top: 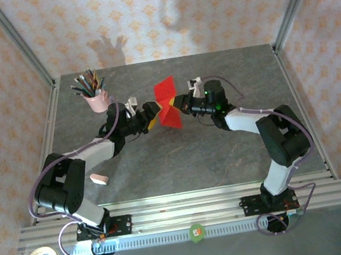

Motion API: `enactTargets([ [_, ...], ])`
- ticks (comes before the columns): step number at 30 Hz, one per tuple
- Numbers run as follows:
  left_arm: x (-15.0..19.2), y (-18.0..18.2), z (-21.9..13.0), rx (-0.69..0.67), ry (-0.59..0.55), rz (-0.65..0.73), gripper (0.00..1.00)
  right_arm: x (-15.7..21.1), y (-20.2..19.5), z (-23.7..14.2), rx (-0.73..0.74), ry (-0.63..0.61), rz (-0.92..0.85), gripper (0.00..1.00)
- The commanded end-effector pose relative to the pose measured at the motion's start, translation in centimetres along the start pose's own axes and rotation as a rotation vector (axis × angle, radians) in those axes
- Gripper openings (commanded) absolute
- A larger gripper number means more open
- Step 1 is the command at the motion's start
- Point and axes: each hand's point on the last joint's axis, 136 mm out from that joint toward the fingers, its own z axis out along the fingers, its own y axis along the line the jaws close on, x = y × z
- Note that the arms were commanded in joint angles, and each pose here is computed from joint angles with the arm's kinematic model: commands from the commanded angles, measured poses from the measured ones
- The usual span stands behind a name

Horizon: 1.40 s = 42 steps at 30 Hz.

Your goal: Fold a paper plane with a square sheet of paper (pick it up from the middle)

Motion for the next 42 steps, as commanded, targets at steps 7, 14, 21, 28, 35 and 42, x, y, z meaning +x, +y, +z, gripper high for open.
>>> enactTargets([
  [7, 0.7, -5.8, 0.1, 0.192, 0.037, 0.100, 0.83, 0.9, 3.7, -0.9, -0.136, 0.053, -0.051, 0.03],
  [14, 0.7, -5.9, 0.0, 0.190, 0.033, 0.122, 0.62, 1.2, 3.4, -1.0, -0.126, 0.059, -0.043, 0.04],
  [21, 0.6, -5.5, -0.4, 0.161, 0.026, 0.136, 0.43, 0.9, 3.2, -1.4, -0.118, 0.045, -0.044, 0.07],
  [28, 0.5, -5.2, -0.4, 0.149, 0.028, 0.140, 0.29, 0.7, 3.0, -1.6, -0.109, 0.038, -0.039, 0.11],
  [35, 0.1, -4.9, -0.6, 0.138, 0.021, 0.146, 0.19, -0.1, 2.0, -2.1, -0.062, 0.005, -0.032, 0.23],
  [42, -0.5, -3.6, -0.8, 0.069, 0.013, 0.144, 0.12, -1.9, -1.1, -3.5, 0.071, -0.079, 0.006, 0.34],
])
